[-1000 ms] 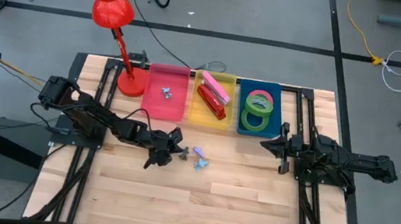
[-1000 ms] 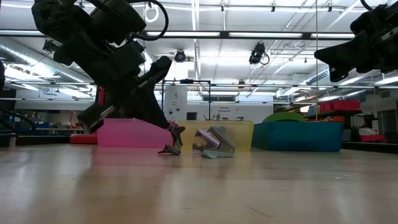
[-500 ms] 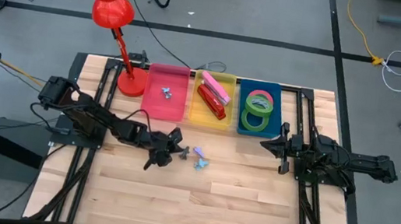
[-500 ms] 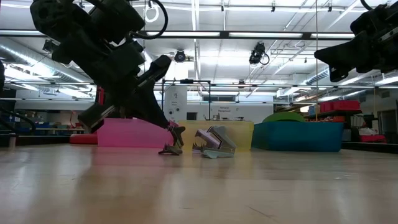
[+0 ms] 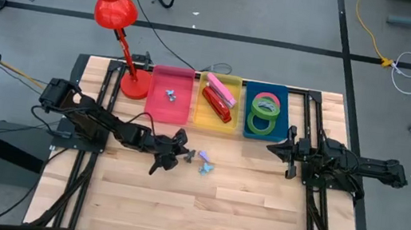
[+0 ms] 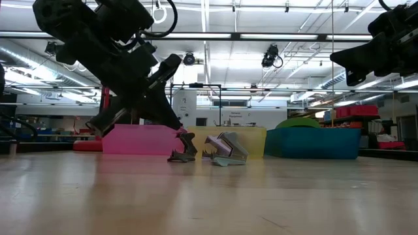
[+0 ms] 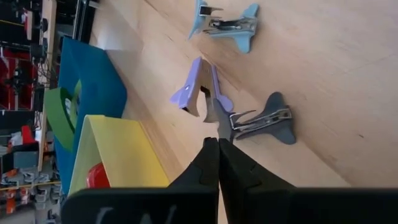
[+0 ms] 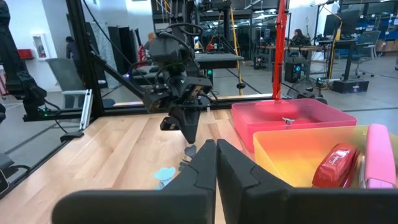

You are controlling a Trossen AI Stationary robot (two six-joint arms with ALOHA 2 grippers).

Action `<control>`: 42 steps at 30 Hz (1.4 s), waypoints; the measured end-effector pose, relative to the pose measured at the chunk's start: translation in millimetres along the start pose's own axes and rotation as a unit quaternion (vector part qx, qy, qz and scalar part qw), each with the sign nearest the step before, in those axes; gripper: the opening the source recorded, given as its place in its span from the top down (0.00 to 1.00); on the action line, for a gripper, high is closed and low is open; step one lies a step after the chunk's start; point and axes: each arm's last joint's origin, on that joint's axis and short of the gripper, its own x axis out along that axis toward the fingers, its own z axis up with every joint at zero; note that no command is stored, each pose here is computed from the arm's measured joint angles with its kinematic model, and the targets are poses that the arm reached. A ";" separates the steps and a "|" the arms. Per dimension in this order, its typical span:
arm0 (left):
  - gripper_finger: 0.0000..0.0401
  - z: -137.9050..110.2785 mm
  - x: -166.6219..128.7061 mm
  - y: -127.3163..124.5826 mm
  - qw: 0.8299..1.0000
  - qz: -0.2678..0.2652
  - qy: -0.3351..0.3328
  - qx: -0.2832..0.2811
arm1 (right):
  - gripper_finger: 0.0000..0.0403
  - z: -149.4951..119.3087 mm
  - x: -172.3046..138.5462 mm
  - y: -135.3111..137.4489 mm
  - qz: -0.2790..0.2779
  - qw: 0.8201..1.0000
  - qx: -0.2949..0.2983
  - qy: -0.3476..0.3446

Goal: Pick and place Stapler, Stapler remover, tape
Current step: Put the black staple remover into the pink bin

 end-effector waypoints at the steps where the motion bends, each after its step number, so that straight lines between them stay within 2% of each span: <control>1: 1.00 -0.1 0.0 0.0 1.000 0.001 0.002 0.000 | 0.96 0.0 0.0 0.0 0.000 1.000 0.000 0.000; 7: 0.98 1.5 -2.3 -1.2 0.998 0.037 0.056 0.008 | 0.96 0.0 0.0 0.0 0.000 1.000 0.000 0.000; 10: 0.98 3.5 -3.3 -2.4 0.997 0.041 0.060 0.006 | 0.96 0.0 0.0 0.0 0.000 1.000 0.000 0.000; 17: 0.97 5.4 -3.9 -4.1 0.996 0.040 0.052 -0.058 | 0.96 0.0 0.0 0.0 0.000 1.000 0.000 0.000; 21: 0.90 3.1 -4.1 -6.4 0.994 0.035 0.067 -0.083 | 0.96 0.0 0.0 0.0 0.000 1.000 0.000 0.000; 26: 0.75 1.3 -4.5 -8.4 0.992 0.033 0.084 -0.090 | 0.96 0.1 0.0 0.0 0.000 1.000 0.000 0.000; 34: 0.52 15.9 -6.4 2.5 0.992 0.017 0.080 -0.098 | 0.96 0.0 0.0 0.0 0.000 1.000 0.000 0.000; 38: 0.48 17.0 -6.3 5.3 0.992 0.018 0.081 -0.097 | 0.96 0.0 0.0 0.0 0.000 1.000 0.000 0.000; 42: 0.49 16.2 -6.4 3.8 0.993 0.008 0.083 -0.085 | 0.96 0.0 0.0 0.0 0.000 1.000 0.000 0.000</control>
